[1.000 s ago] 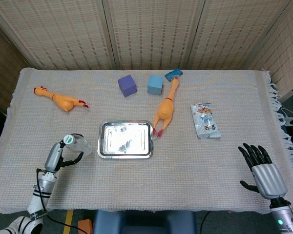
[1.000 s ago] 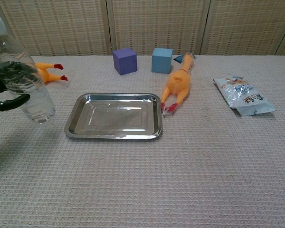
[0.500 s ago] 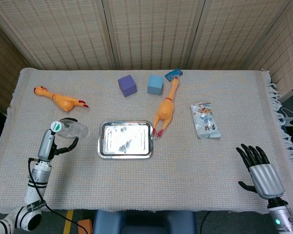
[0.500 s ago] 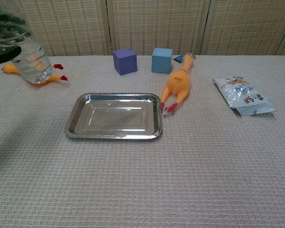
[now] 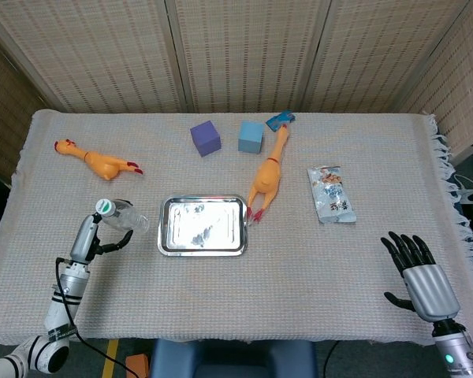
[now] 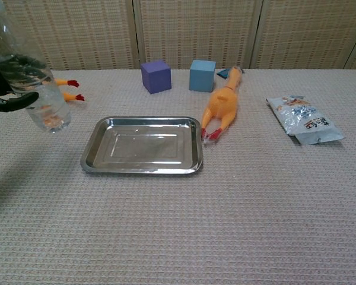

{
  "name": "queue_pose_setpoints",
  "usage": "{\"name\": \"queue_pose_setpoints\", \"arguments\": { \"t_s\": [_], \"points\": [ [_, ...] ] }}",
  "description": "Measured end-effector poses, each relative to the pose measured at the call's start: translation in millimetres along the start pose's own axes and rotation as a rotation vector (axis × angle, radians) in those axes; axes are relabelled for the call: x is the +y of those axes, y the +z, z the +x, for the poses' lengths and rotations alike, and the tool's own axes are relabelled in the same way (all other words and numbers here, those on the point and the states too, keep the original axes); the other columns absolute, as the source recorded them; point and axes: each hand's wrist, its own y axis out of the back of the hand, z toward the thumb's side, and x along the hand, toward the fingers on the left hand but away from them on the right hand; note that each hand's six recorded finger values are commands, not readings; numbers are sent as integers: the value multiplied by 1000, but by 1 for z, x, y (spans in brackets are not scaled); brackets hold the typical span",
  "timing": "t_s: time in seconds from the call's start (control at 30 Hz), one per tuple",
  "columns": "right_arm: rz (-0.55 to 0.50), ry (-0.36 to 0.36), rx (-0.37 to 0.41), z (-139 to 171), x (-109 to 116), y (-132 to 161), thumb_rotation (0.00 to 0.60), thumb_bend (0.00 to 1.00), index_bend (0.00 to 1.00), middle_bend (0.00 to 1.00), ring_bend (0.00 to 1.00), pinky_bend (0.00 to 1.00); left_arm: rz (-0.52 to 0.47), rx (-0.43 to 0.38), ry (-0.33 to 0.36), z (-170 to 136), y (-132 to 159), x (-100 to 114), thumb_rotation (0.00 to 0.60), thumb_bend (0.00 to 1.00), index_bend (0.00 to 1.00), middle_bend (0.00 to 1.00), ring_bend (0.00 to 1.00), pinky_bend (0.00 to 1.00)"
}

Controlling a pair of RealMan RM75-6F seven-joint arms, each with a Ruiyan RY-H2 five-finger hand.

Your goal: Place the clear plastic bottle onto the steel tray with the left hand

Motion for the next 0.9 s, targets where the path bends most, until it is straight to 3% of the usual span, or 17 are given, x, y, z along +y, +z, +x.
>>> {"name": "queue_pose_setpoints", "arguments": {
  "t_s": [0.17,0.33,0.5,0.77,0.9],
  "points": [
    [-1,-4,5,-2,-1,1,600,9,0,0,0,0,-32,-15,-18,1,18,0,600,417,277,338,238,400],
    [-2,-1,6,-2,-2,1,600,9,0,0,0,0,-11,67,-76,-8,-10,-18,600,419,275,335,235,395],
    [-14,-15,19,-3,-1,2,600,9,0,0,0,0,10,67,-125,-5,-24,-49,600,417,265,331,219,395],
    [-9,-23,16,-6,-2,0,600,9,0,0,0,0,-50,-3,-158,20,-8,-107,600,417,243,306,199,377],
    [-13,-14,17,-5,-2,0,600,9,0,0,0,0,-32,-34,-158,31,-2,-125,600,417,243,306,198,374]
  ]
}}
